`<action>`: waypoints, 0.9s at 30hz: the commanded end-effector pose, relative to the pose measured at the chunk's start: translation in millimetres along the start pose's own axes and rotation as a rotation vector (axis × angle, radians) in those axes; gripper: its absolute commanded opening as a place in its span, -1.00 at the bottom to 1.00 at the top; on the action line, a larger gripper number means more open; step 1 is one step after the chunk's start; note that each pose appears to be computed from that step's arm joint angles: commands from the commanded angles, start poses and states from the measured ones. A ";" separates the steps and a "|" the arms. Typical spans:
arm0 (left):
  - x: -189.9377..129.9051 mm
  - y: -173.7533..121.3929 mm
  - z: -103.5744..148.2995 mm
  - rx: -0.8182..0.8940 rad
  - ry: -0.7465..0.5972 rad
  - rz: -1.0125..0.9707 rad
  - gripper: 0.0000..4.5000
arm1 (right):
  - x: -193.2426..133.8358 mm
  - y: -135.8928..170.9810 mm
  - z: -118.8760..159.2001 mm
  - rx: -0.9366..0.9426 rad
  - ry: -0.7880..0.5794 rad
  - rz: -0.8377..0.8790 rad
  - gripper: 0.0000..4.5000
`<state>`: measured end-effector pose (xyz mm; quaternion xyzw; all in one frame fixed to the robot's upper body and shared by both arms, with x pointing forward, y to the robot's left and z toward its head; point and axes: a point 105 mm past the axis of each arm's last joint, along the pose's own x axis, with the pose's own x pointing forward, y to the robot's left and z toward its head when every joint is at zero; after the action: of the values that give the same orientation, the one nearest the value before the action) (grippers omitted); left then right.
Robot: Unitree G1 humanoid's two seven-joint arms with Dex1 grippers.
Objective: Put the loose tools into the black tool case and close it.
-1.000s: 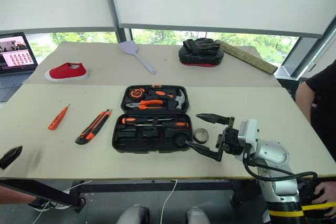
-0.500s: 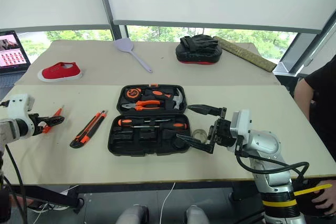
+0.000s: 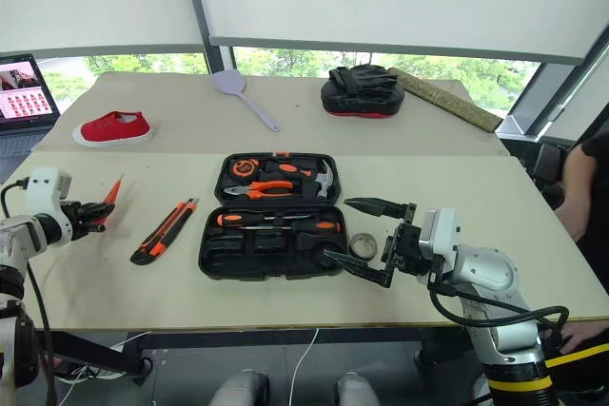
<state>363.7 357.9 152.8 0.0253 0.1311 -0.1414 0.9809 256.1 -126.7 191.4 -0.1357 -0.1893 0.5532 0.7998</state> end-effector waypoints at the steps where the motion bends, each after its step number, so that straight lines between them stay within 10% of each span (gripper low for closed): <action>1: -9.5 -60.9 47.1 0.295 -0.172 -0.398 -0.81 | -10.1 -6.6 11.1 -0.054 0.009 -0.006 1.00; 11: -5.5 -199.9 12.8 0.811 0.047 -1.024 -0.81 | -27.9 -11.1 -0.1 0.024 0.175 0.076 1.00; 27: 33.7 -197.5 -2.4 0.982 0.305 -0.850 -0.81 | -26.0 0.7 -0.4 0.065 0.185 0.061 1.00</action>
<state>337.3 158.9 136.6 0.4233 0.1825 -0.5585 0.6896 250.2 -150.7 174.0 -0.1602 -0.0680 0.5731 0.8008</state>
